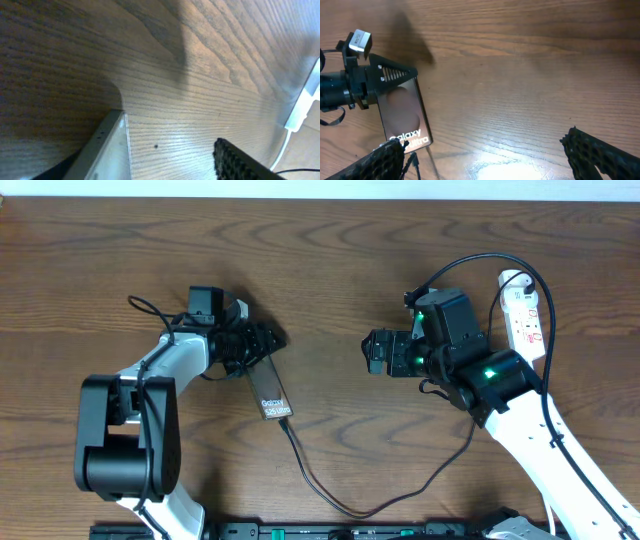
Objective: Plug charger to phone and switch on socket
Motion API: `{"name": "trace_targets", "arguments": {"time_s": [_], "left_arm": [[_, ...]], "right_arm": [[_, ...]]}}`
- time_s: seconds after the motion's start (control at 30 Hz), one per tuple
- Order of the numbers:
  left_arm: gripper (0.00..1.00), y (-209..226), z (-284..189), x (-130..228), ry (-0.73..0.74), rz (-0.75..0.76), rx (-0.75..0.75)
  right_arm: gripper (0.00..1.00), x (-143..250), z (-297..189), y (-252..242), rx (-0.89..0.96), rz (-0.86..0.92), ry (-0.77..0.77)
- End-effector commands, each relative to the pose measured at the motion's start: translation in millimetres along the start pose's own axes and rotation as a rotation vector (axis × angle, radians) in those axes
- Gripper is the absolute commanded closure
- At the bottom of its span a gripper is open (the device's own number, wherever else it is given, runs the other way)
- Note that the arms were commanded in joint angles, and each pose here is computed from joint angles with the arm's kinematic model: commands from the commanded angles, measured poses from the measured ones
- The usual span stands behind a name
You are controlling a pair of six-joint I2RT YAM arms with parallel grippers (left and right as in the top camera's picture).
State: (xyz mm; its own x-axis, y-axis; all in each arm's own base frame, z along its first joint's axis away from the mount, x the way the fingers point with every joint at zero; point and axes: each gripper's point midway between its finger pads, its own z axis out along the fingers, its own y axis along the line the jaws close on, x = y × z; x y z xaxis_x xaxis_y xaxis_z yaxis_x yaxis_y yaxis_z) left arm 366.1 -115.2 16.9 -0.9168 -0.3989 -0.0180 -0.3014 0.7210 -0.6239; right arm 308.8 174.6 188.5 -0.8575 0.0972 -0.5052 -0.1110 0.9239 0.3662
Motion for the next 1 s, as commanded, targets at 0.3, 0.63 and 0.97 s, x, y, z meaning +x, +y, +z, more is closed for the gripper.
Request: {"name": "trace_targets", "arguments": {"time_s": [0.3, 0.63, 0.97], "left_arm": [[0.25, 57.9, 6.0, 11.2, -0.001, -0.068, -0.243], [0.19, 78.1, -0.3, 17.2, 0.002, -0.089, -0.354], [0.18, 84.7, -3.0, 23.1, 0.020, -0.102, -0.389]], "right_arm": [[0.01, -6.8, -6.1, 0.8, 0.002, -0.003, -0.026], [0.01, -7.2, -6.1, 1.0, 0.001, -0.003, -0.027], [0.01, -7.2, -6.1, 1.0, 0.001, -0.004, -0.027]]}}
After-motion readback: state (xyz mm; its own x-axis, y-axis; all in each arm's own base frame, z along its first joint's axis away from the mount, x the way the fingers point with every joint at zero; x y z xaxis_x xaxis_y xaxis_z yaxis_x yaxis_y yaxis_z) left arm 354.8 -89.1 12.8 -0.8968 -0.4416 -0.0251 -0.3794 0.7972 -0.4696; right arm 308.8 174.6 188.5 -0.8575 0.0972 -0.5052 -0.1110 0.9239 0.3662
